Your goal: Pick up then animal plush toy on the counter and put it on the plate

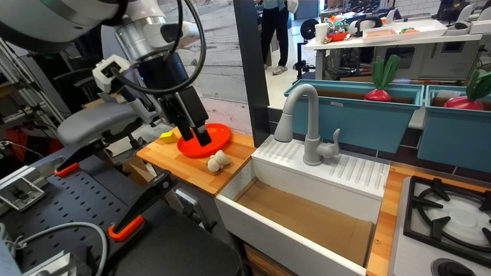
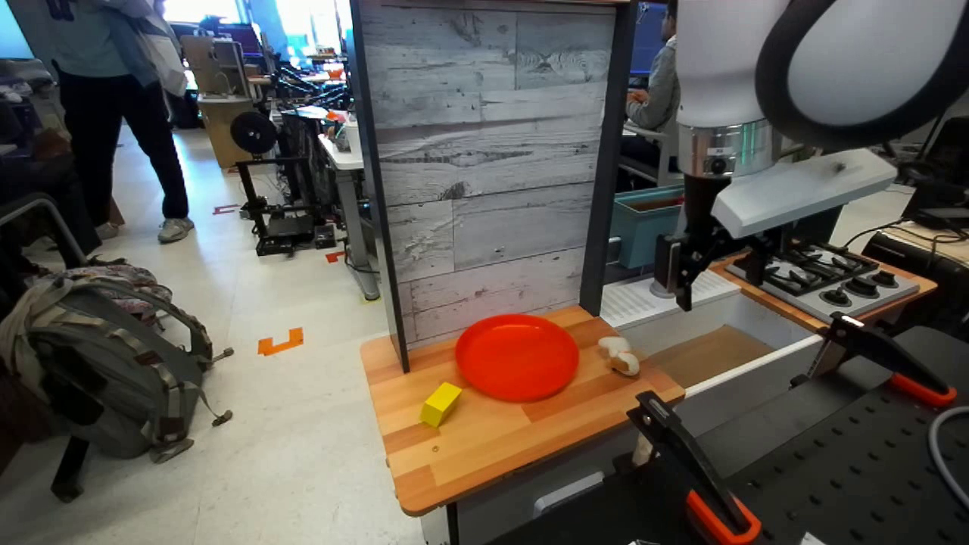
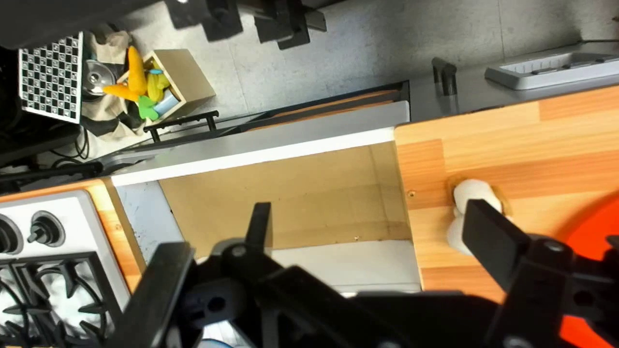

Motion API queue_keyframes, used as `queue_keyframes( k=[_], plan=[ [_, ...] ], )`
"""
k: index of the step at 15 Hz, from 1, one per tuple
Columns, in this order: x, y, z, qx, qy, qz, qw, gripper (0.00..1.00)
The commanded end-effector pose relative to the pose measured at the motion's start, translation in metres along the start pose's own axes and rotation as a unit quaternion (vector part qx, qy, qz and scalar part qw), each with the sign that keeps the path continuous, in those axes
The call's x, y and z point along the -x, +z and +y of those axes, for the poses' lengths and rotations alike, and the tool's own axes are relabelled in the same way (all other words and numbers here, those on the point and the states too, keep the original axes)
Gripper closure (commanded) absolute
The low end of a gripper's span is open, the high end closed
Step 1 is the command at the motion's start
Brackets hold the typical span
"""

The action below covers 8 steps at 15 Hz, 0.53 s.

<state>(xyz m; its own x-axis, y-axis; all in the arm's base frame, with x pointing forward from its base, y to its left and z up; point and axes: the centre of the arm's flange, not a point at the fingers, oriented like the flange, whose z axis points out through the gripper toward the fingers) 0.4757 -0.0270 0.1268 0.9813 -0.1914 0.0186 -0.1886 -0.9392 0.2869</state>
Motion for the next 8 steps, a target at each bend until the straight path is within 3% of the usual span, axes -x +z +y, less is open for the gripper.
queue_keyframes(
  k=[1,8],
  plan=[
    [-0.023,0.032,-0.021,-0.015,-0.012,0.018,0.9997,0.0],
    [-0.02,0.082,-0.048,-0.058,-0.009,0.035,0.9976,0.0]
  ],
)
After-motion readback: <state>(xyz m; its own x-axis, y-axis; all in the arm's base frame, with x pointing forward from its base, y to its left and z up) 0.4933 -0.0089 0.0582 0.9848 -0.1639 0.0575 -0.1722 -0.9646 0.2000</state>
